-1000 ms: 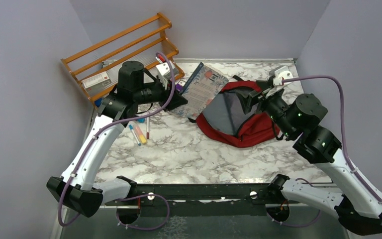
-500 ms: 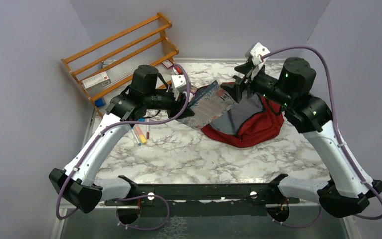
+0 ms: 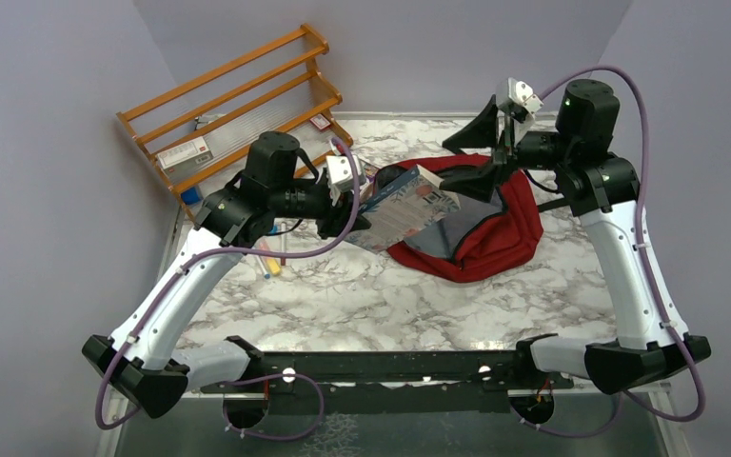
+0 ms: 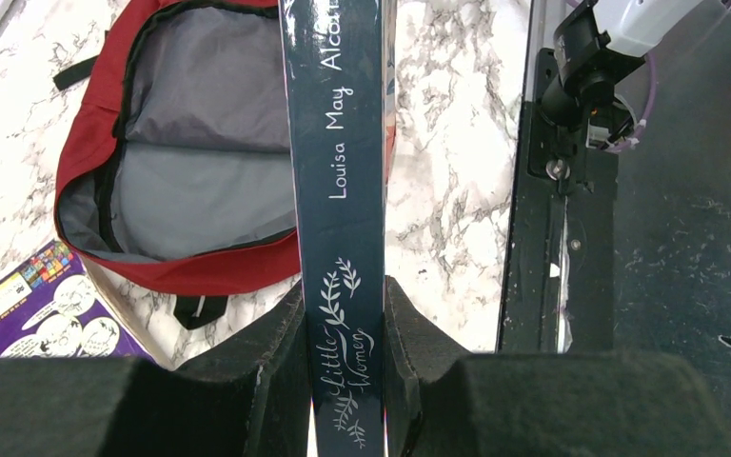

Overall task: Pack the student bag
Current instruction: Pick up the book from the center of the board.

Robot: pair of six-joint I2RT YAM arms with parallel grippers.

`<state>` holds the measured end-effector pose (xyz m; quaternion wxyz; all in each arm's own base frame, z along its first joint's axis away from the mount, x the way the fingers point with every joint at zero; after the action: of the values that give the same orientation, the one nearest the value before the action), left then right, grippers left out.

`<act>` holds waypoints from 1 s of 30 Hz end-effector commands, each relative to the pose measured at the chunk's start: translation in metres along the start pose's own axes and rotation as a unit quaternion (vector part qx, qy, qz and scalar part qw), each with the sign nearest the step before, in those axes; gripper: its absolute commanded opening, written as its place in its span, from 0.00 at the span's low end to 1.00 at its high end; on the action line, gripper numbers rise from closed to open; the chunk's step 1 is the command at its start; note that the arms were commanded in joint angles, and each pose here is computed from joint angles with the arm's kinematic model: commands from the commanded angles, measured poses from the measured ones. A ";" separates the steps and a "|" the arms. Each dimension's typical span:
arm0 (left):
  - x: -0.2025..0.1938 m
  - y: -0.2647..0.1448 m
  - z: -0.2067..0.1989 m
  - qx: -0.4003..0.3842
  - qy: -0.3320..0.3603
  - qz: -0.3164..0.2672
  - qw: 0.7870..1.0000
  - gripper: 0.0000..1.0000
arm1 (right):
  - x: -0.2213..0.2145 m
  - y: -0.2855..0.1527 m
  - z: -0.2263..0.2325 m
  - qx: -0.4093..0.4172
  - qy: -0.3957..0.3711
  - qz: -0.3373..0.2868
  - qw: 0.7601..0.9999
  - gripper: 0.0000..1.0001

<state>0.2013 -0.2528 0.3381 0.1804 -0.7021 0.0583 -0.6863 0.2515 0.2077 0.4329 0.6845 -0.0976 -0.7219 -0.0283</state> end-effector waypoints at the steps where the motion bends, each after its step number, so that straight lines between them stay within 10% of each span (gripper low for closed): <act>1: 0.018 -0.002 -0.003 -0.006 0.041 -0.026 0.999 0.00 | -0.002 -0.002 0.033 0.089 0.018 -0.017 0.996 0.85; 21: 0.037 0.017 -0.008 -0.065 0.050 -0.038 0.996 0.00 | -0.059 0.011 0.023 0.116 0.118 0.014 0.986 0.87; 30: 0.039 0.027 0.000 -0.066 0.045 -0.033 0.996 0.00 | -0.072 0.011 0.028 0.130 0.139 0.020 0.982 0.63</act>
<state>0.2077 -0.2813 0.3337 0.1520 -0.7130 0.1039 -0.6766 0.2379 0.2164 0.3622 0.7754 -0.0370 -0.6281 0.0542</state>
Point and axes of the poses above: each gripper's point midway between its finger pads, its own y axis out along the fingers, its own z axis along the line the jaws close on, x = y × z, the point moved 1 cm from there along -y, back along the fingers, and after that the axes turned 2 degrees about y, right-handed, at the moved point
